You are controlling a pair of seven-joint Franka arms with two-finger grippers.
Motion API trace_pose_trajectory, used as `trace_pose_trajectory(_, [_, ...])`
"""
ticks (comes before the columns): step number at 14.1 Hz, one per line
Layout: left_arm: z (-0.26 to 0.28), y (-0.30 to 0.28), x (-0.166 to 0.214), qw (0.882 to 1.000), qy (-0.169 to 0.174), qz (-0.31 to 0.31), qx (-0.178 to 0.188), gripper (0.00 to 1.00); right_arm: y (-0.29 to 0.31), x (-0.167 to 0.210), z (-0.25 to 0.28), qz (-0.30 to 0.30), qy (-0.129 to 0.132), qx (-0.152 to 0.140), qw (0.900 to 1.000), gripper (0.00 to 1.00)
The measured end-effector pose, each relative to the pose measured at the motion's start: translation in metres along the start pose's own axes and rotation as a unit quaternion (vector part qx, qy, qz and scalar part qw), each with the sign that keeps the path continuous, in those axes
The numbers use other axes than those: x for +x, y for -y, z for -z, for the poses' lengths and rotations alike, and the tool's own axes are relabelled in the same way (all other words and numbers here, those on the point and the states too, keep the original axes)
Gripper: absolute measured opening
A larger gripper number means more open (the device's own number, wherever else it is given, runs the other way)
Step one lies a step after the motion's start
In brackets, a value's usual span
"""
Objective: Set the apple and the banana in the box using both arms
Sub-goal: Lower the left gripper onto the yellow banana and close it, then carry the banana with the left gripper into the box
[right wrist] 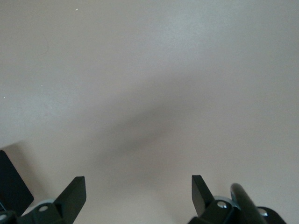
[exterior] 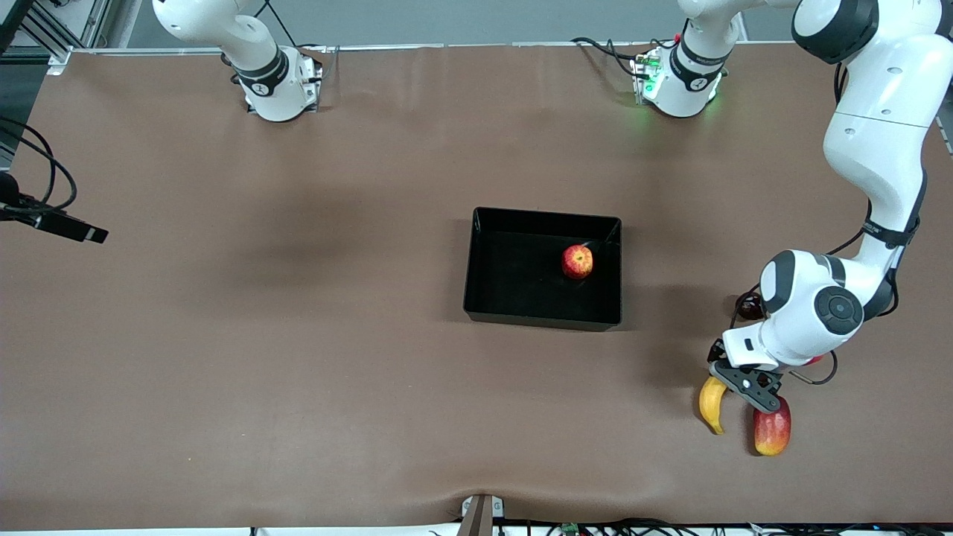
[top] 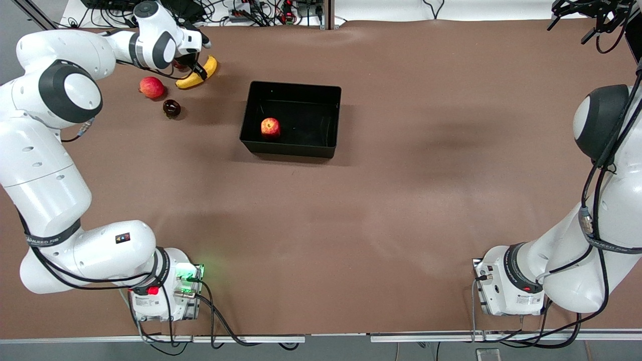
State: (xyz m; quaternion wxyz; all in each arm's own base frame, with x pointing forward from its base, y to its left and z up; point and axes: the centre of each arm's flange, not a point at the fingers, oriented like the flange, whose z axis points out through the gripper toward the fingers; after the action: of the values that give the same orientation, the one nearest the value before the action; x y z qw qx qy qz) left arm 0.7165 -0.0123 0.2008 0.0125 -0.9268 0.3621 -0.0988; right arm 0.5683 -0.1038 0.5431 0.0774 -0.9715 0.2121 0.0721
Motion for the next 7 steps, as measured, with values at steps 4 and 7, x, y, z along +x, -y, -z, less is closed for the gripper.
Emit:
trace_pose_trajectory(4, [0.027, -0.006, 0.018, 1.0, 0.002, 0.011, -0.004, 0.34, 0.012, 0.005, -0.015, 0.01, 0.012, 0.006, 1.0, 1.0])
trace_pose_trajectory(7, [0.066, -0.039, 0.051, 0.999, 0.011, 0.044, -0.023, 0.34, 0.024, 0.004, -0.016, 0.019, 0.013, 0.001, 1.0, 1.0])
